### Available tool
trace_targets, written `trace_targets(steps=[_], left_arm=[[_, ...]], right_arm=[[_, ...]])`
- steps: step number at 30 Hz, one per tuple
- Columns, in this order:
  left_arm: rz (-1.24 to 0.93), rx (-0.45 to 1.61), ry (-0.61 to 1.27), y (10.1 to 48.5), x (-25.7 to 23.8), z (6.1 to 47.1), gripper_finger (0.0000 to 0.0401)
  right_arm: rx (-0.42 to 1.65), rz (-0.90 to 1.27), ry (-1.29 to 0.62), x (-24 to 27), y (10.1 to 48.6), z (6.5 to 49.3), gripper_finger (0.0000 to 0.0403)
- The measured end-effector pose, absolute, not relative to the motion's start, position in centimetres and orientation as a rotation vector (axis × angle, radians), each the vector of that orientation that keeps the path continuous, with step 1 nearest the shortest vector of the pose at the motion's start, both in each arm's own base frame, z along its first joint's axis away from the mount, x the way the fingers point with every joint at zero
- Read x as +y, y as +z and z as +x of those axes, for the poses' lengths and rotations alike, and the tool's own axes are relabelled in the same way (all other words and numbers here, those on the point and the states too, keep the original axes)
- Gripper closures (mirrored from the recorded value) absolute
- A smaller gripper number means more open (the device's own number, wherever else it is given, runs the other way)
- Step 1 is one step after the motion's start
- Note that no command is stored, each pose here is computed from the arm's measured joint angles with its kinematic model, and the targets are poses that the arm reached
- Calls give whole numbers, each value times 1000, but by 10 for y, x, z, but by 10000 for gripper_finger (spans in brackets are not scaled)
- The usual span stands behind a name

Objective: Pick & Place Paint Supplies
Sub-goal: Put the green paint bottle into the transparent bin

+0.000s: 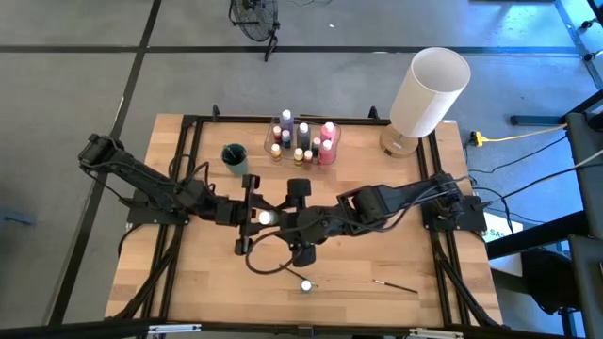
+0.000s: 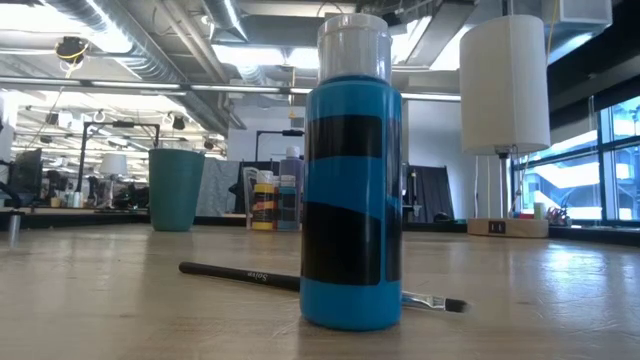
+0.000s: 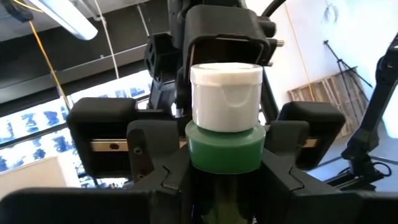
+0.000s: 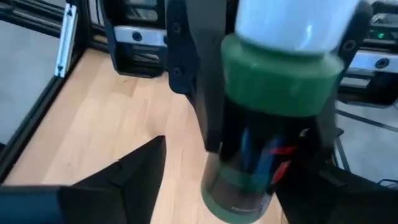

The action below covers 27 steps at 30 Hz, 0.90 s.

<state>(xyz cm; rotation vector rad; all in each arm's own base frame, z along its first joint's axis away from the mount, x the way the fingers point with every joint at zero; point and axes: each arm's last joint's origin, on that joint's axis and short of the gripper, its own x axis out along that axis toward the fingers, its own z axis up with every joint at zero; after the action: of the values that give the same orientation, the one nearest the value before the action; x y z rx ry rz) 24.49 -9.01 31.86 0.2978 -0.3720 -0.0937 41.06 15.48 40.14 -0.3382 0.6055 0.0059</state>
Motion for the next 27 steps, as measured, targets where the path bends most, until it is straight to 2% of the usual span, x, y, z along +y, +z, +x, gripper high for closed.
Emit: trace_targets(steps=[9, 15, 20, 27], left_arm=[[307, -366, -105, 317, -92, 245, 290], [321, -362, -110, 317, -92, 245, 269], [333, -357, -117, 316, -94, 245, 233], [280, -340, -31, 325, -99, 230, 181]], right_arm=[[620, -362, -3, 155, 398, 412, 294], [627, -370, -1, 155, 397, 412, 294], [648, -381, 6, 155, 396, 410, 295], [689, -381, -55, 152, 393, 407, 295]])
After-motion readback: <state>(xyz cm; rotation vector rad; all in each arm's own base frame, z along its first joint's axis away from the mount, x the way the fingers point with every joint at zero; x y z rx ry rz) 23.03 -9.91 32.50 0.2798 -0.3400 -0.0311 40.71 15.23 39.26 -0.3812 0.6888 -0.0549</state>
